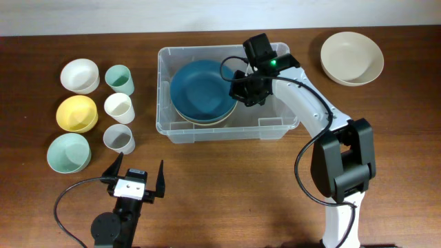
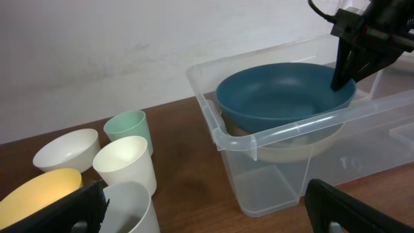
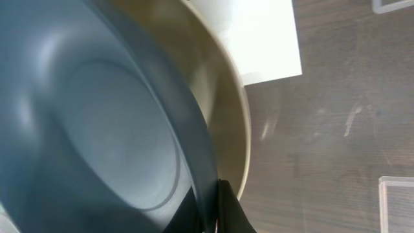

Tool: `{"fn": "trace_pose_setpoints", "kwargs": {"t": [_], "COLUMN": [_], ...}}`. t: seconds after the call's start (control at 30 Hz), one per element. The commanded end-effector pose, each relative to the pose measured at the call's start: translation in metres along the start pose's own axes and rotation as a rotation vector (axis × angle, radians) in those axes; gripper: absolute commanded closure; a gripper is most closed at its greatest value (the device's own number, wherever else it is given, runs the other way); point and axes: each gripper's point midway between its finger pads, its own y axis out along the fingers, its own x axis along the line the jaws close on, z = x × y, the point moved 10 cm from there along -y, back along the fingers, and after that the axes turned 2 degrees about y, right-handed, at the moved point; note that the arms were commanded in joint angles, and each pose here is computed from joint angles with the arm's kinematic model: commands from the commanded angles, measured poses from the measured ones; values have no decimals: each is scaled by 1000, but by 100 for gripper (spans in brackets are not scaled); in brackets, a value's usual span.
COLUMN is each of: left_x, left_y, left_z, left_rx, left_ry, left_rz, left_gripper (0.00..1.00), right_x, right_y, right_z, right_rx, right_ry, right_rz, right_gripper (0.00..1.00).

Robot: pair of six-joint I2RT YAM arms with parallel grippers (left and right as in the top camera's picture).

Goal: Pack container
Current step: 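Lower the blue bowl onto the cream bowl and release it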

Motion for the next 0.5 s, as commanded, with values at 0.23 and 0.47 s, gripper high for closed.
{"fn": "trace_pose_setpoints", "kwargs": {"t": [0.23, 0.47], "left_x": [0, 0], "left_y": [0, 0], "left_z": [2, 2], "left_rx": [2, 2], "left_ry": [16, 16], "left_rz": [-4, -4], "left_gripper": [0, 0], "right_x": [6, 6], "right_y": [0, 0], "right_z": [-1, -1], "right_rx": [-12, -12], "right_ry": [-7, -7], "right_rz": [-9, -9], "right_gripper": [85, 87]}}
